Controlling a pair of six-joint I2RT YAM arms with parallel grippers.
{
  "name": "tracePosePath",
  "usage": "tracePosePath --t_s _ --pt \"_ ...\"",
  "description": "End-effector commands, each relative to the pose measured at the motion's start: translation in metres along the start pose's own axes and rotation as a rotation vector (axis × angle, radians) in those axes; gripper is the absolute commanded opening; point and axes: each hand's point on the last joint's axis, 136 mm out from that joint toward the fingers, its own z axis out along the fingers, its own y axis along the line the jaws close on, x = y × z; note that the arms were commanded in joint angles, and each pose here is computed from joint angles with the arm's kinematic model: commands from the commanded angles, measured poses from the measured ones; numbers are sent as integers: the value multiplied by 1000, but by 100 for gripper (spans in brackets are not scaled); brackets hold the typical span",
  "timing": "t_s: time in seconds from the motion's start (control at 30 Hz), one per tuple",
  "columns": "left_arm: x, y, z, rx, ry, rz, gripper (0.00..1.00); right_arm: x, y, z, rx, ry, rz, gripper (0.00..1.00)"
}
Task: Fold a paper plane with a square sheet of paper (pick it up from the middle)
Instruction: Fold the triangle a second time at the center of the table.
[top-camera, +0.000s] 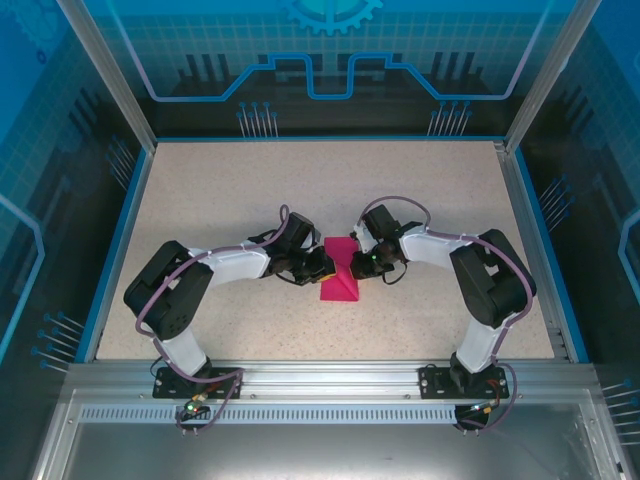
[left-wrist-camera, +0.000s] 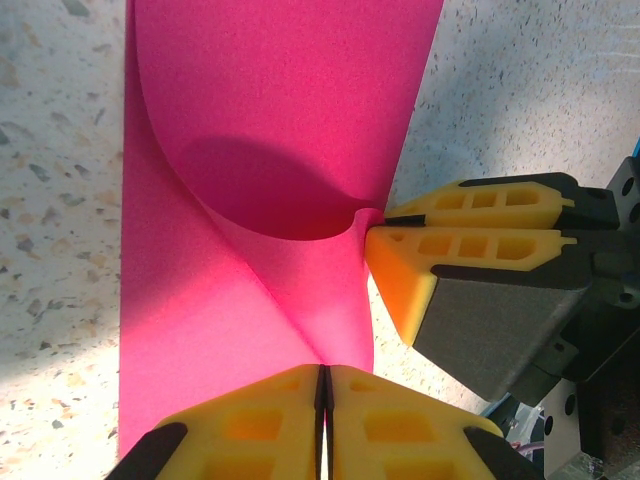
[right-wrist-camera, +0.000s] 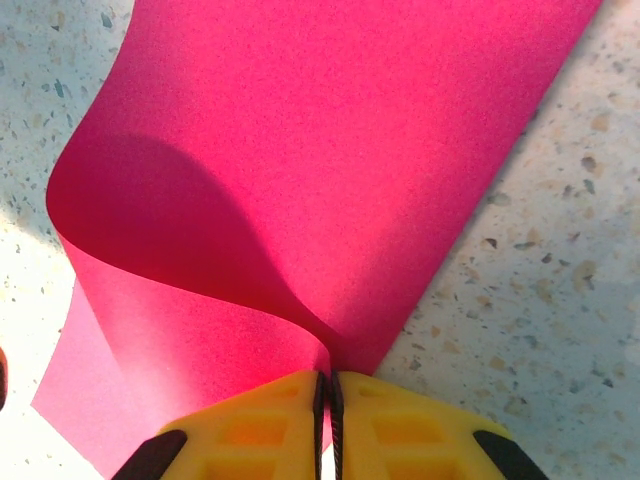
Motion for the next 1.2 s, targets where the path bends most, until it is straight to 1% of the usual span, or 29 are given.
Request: tracePosePath --t_s 0.0,0.6,0.93,1.07,1.17 --pt "0 -12 1 26 14 -3 12 -4 -2 -12 1 -22 18 13" --pt "-1 -11 2 21 12 -7 11 3 -8 -5 22 2 35 13" --pt "1 -10 3 17 19 -7 11 5 -3 -13 4 -2 40 13" --pt "0 -12 2 20 16 -4 11 6 -6 -14 24 2 43 13" --pt "0 -11 2 19 16 -6 11 5 -3 -14 6 -1 38 13"
